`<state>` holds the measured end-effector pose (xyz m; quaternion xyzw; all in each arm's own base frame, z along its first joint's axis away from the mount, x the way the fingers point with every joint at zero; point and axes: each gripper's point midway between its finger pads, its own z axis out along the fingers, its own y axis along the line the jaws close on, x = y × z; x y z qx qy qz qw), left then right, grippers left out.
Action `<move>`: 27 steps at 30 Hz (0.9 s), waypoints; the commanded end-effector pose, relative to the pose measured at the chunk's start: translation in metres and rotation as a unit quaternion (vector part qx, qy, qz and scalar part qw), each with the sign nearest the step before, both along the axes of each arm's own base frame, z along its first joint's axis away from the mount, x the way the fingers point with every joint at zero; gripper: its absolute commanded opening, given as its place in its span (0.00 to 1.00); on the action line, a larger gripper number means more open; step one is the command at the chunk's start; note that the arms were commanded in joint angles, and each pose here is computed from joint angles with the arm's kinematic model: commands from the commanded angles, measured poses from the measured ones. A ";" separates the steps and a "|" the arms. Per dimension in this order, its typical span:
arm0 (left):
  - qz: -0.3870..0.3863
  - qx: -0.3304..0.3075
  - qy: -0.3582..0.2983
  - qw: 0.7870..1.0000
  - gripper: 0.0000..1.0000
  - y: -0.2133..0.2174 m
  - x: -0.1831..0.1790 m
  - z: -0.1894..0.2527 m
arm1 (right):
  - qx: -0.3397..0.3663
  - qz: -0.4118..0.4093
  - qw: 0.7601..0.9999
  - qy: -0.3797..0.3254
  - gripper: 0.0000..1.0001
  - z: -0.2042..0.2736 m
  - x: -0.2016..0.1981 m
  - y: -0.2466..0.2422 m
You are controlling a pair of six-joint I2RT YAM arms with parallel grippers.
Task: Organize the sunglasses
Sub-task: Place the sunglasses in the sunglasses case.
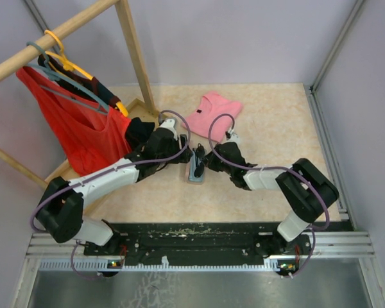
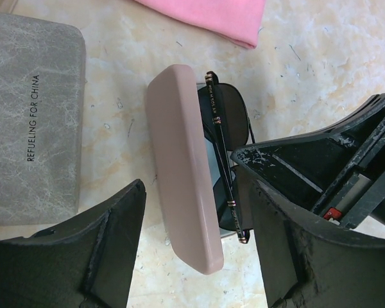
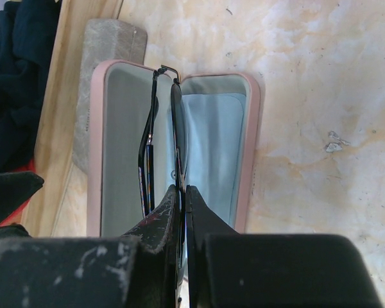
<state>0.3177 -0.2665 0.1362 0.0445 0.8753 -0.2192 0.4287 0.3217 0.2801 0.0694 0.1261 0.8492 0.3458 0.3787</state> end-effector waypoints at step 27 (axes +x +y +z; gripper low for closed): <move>-0.005 0.018 0.015 1.000 0.70 -0.002 0.004 -0.006 | 0.036 0.015 0.999 -0.011 0.00 -0.002 0.013 0.030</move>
